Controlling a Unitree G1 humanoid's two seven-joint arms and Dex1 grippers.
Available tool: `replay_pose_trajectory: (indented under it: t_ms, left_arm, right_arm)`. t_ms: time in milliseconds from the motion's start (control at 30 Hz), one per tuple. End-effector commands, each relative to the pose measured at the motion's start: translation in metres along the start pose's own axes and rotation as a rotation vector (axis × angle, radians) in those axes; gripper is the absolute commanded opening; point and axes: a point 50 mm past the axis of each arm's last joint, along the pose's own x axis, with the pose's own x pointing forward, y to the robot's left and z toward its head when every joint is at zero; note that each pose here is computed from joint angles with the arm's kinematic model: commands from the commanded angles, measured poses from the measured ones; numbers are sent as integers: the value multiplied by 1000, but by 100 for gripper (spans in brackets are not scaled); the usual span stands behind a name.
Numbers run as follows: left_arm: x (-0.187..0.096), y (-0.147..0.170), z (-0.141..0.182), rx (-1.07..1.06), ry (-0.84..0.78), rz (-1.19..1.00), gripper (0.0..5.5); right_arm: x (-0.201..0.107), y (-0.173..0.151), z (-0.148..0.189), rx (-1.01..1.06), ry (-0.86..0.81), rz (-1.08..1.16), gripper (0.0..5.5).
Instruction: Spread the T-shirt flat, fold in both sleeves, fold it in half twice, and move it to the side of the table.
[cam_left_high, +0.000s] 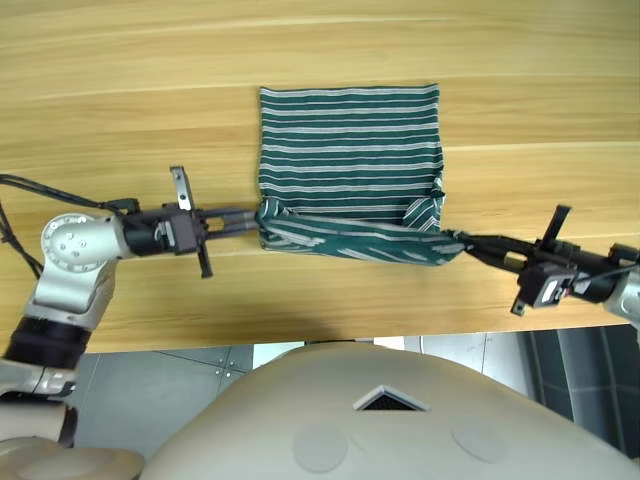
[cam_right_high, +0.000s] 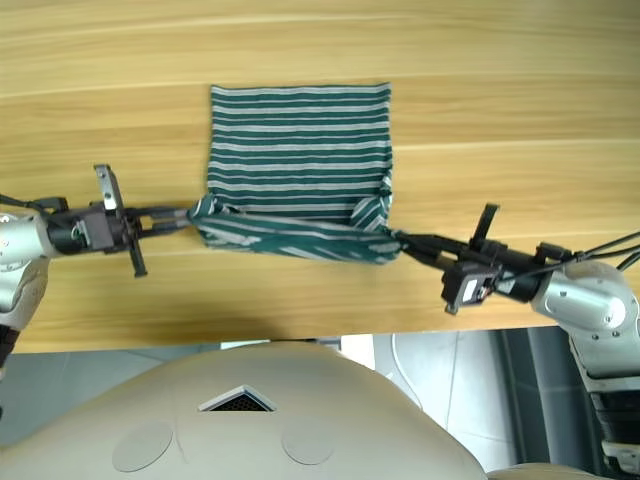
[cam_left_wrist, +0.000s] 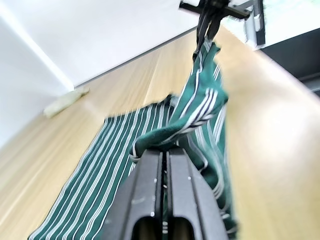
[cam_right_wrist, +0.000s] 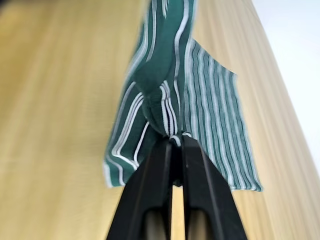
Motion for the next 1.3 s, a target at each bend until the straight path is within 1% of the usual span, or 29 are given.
replay_pose_trajectory:
  t_ms: [33,300,433,533,633,767,900,967,1167,1300]
  left_arm:
    - [12,7,-14,9,62,-2,0]
    - [26,45,-36,-26,136,107,0]
    - [34,70,-45,-59,167,208,0]
    - [40,83,-52,-54,203,283,0]
    - [46,93,-53,-38,195,325,0]
    - [55,109,-52,-60,175,411,0]
    - [58,120,-59,-112,212,519,0]
    - [61,124,-62,-114,245,554,0]
    - [80,123,-73,-116,364,621,0]
    - [94,119,-77,-146,403,652,0]
  right_arm:
    - [15,-27,-6,5,9,-111,7]
    - [56,-66,-23,25,69,-218,7]
    - [81,-82,-37,14,145,-214,7]
    - [99,-99,-40,9,160,-259,7]
    - [119,-117,-45,16,179,-306,7]
    - [129,-132,-56,43,219,-366,7]
    - [143,-134,-63,62,235,-372,7]
    - [150,-130,-71,74,267,-359,7]
    - [172,-115,-86,156,342,-351,7]
    - [181,-105,-93,214,398,-351,7]
